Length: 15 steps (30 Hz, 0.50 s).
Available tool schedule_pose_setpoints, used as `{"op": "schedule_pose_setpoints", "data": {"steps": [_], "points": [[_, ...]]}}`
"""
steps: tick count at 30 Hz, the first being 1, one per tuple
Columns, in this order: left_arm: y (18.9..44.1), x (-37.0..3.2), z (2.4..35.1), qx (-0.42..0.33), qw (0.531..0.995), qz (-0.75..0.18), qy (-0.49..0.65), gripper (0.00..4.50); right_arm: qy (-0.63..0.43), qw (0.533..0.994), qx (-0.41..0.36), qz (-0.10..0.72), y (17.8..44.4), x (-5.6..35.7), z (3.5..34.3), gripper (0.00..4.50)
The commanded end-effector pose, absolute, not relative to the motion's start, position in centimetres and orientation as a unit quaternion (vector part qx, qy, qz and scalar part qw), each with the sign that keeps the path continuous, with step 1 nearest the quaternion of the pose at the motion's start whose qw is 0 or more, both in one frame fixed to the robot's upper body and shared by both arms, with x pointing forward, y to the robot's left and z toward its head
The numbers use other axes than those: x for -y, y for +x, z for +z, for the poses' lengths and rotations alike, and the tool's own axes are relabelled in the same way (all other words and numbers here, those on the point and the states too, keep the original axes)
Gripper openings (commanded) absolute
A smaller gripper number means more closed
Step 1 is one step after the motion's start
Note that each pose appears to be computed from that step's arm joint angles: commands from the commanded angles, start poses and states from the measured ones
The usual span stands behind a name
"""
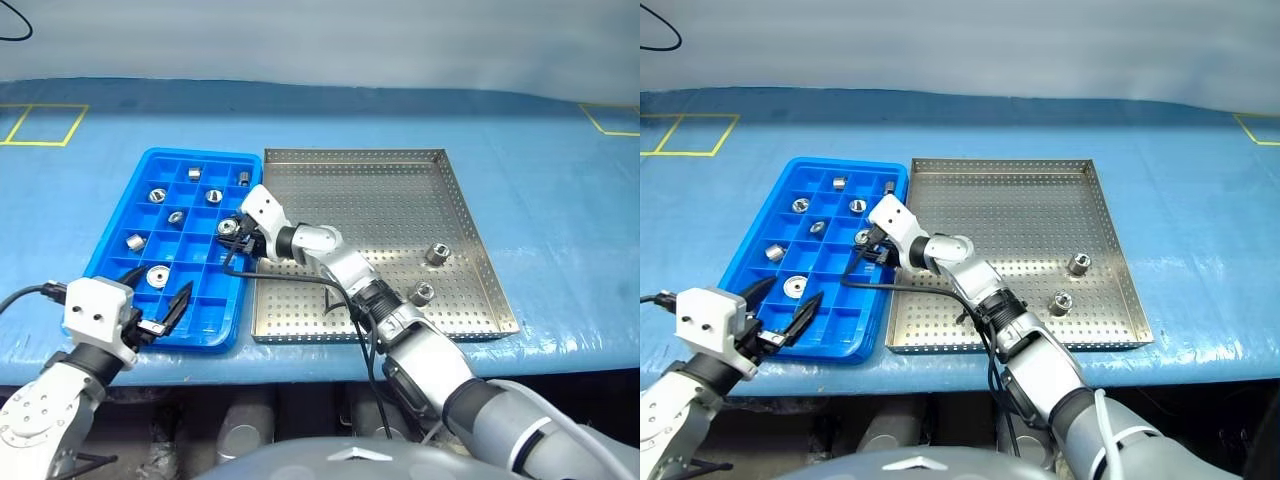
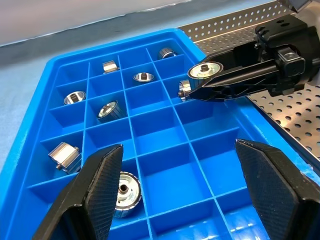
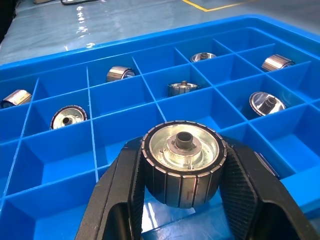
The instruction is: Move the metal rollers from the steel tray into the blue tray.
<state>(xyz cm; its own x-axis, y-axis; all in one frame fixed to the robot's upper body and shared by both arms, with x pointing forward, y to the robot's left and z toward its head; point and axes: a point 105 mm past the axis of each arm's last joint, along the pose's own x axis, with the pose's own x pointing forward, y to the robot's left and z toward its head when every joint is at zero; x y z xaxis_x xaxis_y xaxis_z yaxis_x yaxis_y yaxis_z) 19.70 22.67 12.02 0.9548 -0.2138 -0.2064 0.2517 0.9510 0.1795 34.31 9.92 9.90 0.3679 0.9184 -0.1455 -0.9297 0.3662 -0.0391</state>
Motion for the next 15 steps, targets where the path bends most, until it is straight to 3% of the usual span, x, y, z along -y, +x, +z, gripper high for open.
{"op": "schedule_pose_setpoints", "data": {"steps": [1, 9, 15], "points": [[19.6, -21.8, 12.9, -0.075, 0.983, -0.13, 0.109, 3.92, -0.028, 0.779, 0.014, 0.626, 30.8, -16.4, 14.5, 1.72], [18.9, -22.0, 12.2, -0.085, 0.987, -0.094, 0.1, 3.92, -0.034, 0.751, 0.014, 0.66, 29.3, -17.8, 14.1, 1.72], [18.2, -25.3, 13.4, -0.043, 0.994, 0.048, 0.085, 3.92, -0.039, 0.737, 0.021, 0.674, 28.6, -18.3, 14.2, 1.72]]}}
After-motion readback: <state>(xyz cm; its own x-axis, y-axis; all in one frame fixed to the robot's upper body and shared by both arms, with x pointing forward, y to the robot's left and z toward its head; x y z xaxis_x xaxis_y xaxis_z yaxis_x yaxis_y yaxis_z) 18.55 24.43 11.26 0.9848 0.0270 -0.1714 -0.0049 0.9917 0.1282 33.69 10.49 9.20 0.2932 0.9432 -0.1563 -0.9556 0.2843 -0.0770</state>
